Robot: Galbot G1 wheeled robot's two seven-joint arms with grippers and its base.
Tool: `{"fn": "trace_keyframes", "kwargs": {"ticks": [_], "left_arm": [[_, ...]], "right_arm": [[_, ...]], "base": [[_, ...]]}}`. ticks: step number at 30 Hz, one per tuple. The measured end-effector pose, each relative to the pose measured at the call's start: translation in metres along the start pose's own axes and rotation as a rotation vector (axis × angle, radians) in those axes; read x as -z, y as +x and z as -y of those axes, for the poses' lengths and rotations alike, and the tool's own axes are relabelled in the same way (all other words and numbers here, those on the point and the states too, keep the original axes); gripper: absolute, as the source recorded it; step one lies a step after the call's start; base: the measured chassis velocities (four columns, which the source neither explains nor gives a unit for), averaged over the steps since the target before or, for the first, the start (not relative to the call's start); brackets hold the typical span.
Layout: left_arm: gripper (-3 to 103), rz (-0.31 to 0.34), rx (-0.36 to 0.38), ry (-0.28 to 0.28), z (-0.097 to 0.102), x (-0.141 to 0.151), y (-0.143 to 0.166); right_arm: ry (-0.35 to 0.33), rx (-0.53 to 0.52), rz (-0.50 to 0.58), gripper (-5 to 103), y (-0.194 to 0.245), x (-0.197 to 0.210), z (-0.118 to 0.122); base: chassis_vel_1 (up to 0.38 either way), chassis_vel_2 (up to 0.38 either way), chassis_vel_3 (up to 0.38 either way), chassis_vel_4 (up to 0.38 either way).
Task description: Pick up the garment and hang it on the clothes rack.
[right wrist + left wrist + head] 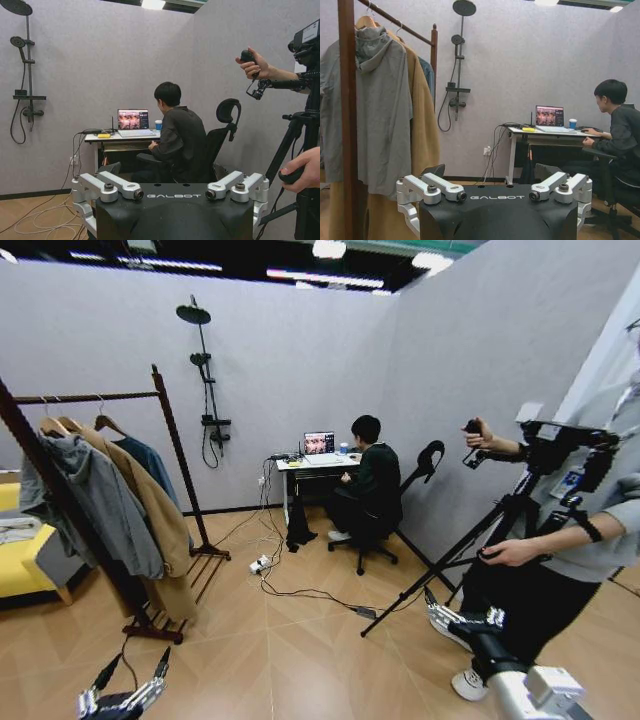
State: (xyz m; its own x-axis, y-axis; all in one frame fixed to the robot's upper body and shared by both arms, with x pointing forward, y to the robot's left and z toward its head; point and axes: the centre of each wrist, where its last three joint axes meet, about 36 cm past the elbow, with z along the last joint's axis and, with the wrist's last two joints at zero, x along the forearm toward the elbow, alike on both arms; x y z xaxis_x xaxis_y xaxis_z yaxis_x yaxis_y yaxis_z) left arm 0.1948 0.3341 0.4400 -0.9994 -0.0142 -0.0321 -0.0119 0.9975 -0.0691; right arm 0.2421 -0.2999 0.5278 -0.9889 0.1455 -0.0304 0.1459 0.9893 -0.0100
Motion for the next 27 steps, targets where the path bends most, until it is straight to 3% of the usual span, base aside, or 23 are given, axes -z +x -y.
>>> {"fn": "trace_keyframes", "kwargs": {"ticks": [27], "left_arm": [[100,0.0,0.0,0.0,0.0,0.0,0.0]], "right_arm": [[0.0,0.0,0.0,100,0.0,0.0,0.0]], "base": [[0.014,0.015,0.016,0.017]]}}
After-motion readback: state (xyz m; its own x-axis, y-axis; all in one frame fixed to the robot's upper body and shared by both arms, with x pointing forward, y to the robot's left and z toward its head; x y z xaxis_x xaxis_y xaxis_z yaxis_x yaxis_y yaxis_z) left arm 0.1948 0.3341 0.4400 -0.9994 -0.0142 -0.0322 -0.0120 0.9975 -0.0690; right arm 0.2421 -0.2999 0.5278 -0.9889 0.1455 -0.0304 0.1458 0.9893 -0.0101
